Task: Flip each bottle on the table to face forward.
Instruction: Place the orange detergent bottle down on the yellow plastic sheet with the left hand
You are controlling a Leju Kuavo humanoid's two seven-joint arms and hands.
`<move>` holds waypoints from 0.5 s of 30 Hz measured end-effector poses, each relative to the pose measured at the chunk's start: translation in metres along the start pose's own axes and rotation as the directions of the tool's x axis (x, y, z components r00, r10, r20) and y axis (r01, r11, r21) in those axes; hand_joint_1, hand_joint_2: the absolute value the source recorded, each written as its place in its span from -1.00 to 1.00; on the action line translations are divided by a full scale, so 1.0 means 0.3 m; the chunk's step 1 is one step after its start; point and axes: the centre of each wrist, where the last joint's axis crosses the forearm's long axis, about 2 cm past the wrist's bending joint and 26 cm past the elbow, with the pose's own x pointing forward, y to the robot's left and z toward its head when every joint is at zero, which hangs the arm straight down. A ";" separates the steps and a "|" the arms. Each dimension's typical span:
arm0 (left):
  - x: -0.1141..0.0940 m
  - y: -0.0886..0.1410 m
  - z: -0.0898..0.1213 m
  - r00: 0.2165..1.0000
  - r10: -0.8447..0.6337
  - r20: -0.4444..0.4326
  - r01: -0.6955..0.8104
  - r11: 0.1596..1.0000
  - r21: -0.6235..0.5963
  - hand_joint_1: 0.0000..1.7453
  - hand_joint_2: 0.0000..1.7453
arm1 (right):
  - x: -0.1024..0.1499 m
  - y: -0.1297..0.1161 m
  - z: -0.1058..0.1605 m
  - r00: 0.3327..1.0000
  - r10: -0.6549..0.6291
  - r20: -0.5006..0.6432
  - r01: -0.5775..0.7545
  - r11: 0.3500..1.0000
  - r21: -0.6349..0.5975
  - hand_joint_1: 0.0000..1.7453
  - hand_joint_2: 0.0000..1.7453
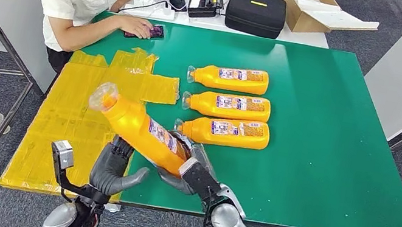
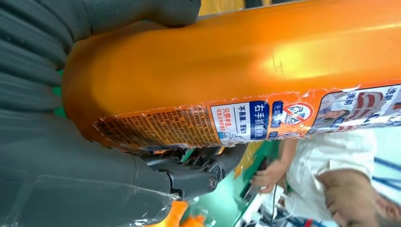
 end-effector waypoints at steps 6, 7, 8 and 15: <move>0.009 -0.017 -0.014 0.988 0.153 0.025 -0.153 0.988 -0.021 -1.00 1.00 | -0.008 0.030 0.002 1.000 0.031 0.000 -0.031 0.999 0.029 1.00 1.00; 0.011 -0.018 -0.016 0.982 0.185 0.030 -0.184 0.983 -0.028 -1.00 1.00 | -0.008 0.035 0.002 0.999 0.041 0.002 -0.041 0.998 0.039 1.00 1.00; 0.012 -0.019 -0.017 0.977 0.212 0.034 -0.211 0.977 -0.033 -1.00 1.00 | -0.009 0.040 0.002 0.999 0.051 0.003 -0.051 0.997 0.051 1.00 1.00; 0.019 -0.011 -0.019 0.965 0.258 0.043 -0.257 0.966 -0.033 -1.00 1.00 | -0.012 0.056 -0.005 0.997 0.080 0.010 -0.081 0.993 0.083 1.00 1.00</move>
